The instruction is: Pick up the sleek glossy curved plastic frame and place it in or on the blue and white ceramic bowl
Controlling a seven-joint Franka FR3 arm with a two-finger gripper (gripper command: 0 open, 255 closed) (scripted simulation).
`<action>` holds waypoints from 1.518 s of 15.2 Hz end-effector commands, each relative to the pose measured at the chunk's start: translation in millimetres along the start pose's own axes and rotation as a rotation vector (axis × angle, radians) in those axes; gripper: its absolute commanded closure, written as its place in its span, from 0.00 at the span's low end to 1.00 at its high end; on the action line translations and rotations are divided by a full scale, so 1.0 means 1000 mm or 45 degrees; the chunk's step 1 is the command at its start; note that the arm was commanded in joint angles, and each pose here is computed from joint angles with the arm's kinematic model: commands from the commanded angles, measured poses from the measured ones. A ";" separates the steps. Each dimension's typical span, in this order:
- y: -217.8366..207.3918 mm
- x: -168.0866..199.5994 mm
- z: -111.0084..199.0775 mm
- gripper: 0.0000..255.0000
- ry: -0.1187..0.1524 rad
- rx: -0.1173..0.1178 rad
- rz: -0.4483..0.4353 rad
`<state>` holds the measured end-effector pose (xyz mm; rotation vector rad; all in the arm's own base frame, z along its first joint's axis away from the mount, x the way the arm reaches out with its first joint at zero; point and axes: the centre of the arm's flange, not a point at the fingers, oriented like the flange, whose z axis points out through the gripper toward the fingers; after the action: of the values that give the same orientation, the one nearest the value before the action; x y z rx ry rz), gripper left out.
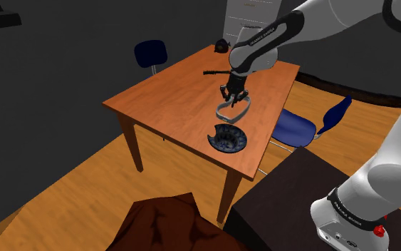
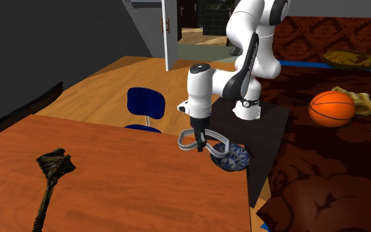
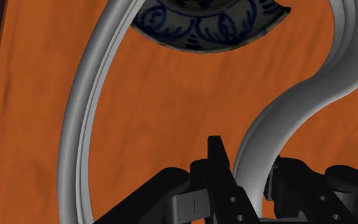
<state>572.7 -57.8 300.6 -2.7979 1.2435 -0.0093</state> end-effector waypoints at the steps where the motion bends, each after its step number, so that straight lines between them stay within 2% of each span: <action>1: -0.004 -0.027 0.000 1.00 0.001 0.000 0.001; 9: -0.016 -0.129 0.006 1.00 0.001 0.000 0.001; 21: -0.011 -0.128 0.069 1.00 0.001 0.000 0.001; 23: -0.011 -0.128 0.069 1.00 0.001 0.000 0.001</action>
<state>498.1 49.0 237.3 -2.7978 1.2449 -0.0097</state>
